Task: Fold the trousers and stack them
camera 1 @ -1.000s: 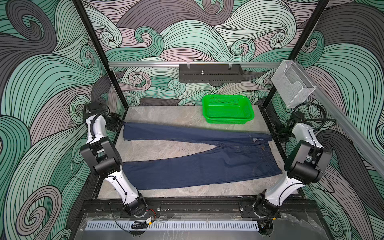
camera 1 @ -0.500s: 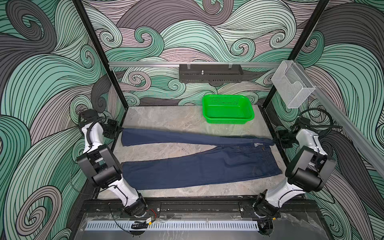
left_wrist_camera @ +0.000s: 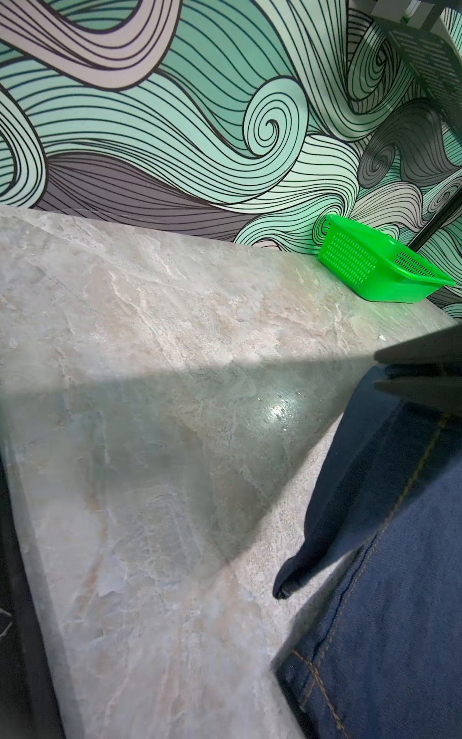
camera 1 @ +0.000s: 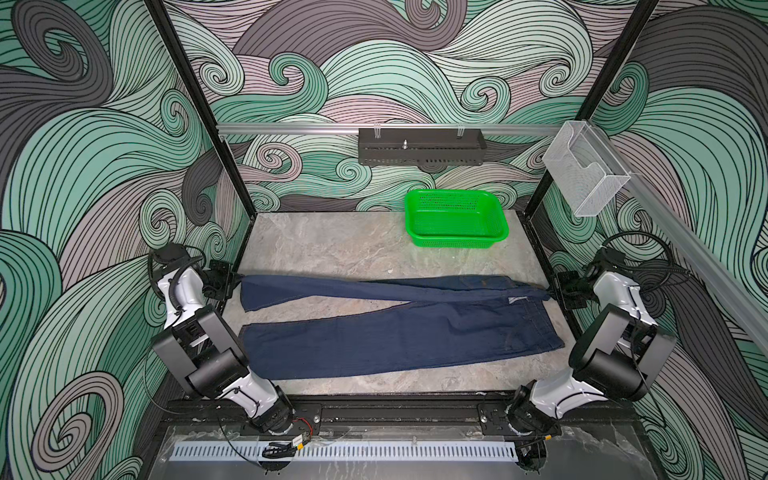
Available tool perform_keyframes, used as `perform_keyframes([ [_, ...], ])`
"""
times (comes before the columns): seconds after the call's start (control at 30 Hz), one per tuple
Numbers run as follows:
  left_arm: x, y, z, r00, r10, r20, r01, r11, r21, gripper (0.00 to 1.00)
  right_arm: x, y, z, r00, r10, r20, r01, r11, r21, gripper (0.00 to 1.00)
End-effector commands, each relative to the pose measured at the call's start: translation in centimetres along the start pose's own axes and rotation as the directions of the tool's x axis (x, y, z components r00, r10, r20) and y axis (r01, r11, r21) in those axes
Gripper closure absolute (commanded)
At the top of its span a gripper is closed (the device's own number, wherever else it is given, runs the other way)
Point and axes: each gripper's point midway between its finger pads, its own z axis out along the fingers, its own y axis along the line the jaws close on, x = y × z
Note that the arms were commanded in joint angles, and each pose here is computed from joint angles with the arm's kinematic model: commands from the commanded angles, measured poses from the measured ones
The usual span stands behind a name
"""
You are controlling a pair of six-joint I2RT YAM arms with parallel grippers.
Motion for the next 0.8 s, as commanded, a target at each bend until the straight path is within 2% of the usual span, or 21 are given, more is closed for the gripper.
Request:
perform_keyframes([
  [0.0, -0.3, -0.6, -1.3, 0.999, 0.032, 0.041, -0.034, 0.998, 0.045, 1.00, -0.4, -0.1, -0.7, 1.000, -0.013, 0.022, 0.013, 1.000, -0.026, 1.00],
  [0.2, -0.5, -1.8, -2.3, 0.998, 0.005, 0.056, -0.010, 0.996, 0.089, 1.00, -1.0, 1.6, -2.0, 0.999, 0.023, 0.035, -0.020, 0.996, -0.090, 1.00],
  [0.43, -1.0, -5.5, -5.8, 0.993, 0.026, 0.115, -0.043, 0.988, 0.147, 1.00, -2.2, 4.8, -4.4, 0.997, 0.051, 0.065, -0.039, 0.985, -0.168, 1.00],
  [0.77, 0.8, -2.3, -6.0, 0.992, -0.013, 0.128, -0.007, 0.988, 0.154, 1.00, -1.7, 1.2, -3.5, 0.995, 0.078, 0.058, -0.070, 0.990, -0.125, 1.00],
])
